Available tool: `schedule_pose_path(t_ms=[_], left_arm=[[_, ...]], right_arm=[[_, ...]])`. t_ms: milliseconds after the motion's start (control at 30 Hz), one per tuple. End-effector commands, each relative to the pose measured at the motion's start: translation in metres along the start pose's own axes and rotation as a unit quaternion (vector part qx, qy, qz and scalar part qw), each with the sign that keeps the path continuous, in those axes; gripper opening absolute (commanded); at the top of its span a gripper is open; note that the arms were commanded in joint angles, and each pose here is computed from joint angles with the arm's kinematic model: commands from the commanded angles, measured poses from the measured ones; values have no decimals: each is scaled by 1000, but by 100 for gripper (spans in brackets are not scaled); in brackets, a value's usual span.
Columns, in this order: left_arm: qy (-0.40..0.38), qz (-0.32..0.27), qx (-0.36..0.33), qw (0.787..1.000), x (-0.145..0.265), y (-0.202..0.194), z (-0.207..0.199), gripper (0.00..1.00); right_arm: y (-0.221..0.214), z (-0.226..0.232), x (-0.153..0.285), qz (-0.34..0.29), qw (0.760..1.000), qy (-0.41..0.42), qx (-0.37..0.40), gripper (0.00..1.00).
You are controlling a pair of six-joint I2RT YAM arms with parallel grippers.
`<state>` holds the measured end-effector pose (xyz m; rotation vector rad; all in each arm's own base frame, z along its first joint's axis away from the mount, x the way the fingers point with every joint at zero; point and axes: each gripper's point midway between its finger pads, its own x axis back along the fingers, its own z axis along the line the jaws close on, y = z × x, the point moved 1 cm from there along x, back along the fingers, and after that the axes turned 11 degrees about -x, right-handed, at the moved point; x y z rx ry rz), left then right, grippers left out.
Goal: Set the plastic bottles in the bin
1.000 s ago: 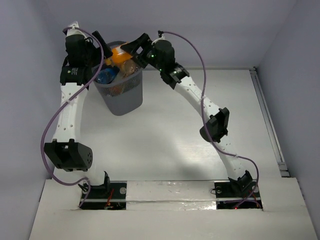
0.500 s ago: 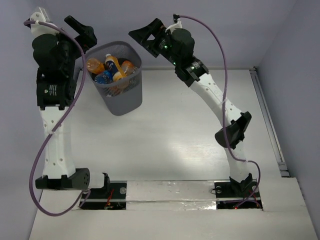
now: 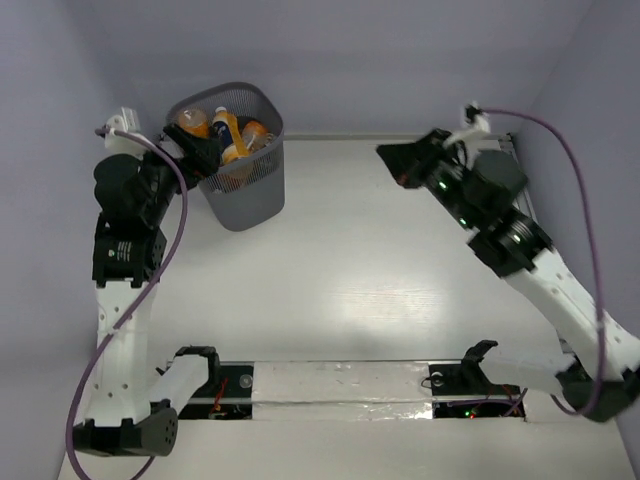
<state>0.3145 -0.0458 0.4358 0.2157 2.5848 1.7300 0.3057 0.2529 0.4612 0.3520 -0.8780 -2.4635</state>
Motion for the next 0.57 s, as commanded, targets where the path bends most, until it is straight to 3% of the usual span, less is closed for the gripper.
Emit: schedule_pose_path(t_ms=[0,33,67,167,233,333,533], left_arm=[[-46,1,24,999,19,-19,-11,99],[-58,3,38,998,27,-24,-15,99],[-60,12,48,997,28,-34,-14,99],[-91,32,75,992,31,-59,-18,99],[-113,33,85,989,33,-66,-23,99],[-141,31,99,985,33,-64,-32,99],[-154,-2,90,984,36,-40,-44,99]], right_arm=[[23,-33,68,-61,995,-49,56,13],[17,-49,84,-54,994,-74,56,23],[18,-63,98,-69,991,-101,53,54],[18,-102,151,-104,980,-165,34,93],[22,-115,177,-128,975,-182,27,100],[42,-114,198,-170,967,-190,31,100],[63,-97,199,-179,963,-185,74,100]])
